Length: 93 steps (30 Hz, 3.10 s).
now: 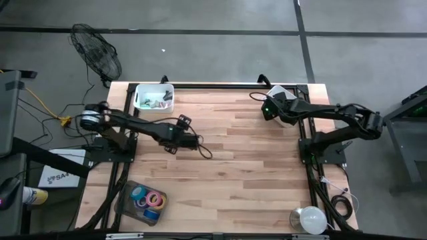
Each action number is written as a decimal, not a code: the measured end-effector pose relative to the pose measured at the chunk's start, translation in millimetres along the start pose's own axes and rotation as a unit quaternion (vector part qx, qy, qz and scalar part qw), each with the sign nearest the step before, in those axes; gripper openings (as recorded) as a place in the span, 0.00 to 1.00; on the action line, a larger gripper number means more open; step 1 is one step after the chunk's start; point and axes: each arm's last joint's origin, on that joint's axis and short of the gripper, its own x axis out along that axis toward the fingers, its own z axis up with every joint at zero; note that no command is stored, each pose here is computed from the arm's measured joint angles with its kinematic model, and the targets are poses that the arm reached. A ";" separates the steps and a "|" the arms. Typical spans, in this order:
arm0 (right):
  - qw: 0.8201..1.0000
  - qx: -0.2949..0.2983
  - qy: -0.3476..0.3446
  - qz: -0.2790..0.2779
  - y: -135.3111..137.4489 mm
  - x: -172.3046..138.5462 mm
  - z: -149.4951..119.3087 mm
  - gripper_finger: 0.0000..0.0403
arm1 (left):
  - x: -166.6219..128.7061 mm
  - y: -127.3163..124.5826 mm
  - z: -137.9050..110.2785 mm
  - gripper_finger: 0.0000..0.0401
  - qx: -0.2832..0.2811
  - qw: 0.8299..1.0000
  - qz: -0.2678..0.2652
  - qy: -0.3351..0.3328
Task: Pick and place Stapler, Stapler remover, tape
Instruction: Return to Home Position
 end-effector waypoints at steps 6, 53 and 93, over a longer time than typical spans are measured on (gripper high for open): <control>1.000 -0.015 -0.002 0.004 -0.3 -0.8 0.5 0.46 | -27.2 1.5 -39.8 0.60 -0.065 0.993 0.017 -0.093; 0.728 0.002 -0.375 0.573 -31.0 -68.2 -105.8 0.50 | -26.4 -82.7 -173.5 0.60 -0.207 0.702 0.115 -0.672; 0.700 -0.099 -0.368 0.605 -43.9 -60.8 -114.1 0.50 | -17.6 -88.3 -169.1 0.60 -0.163 0.730 0.120 -0.653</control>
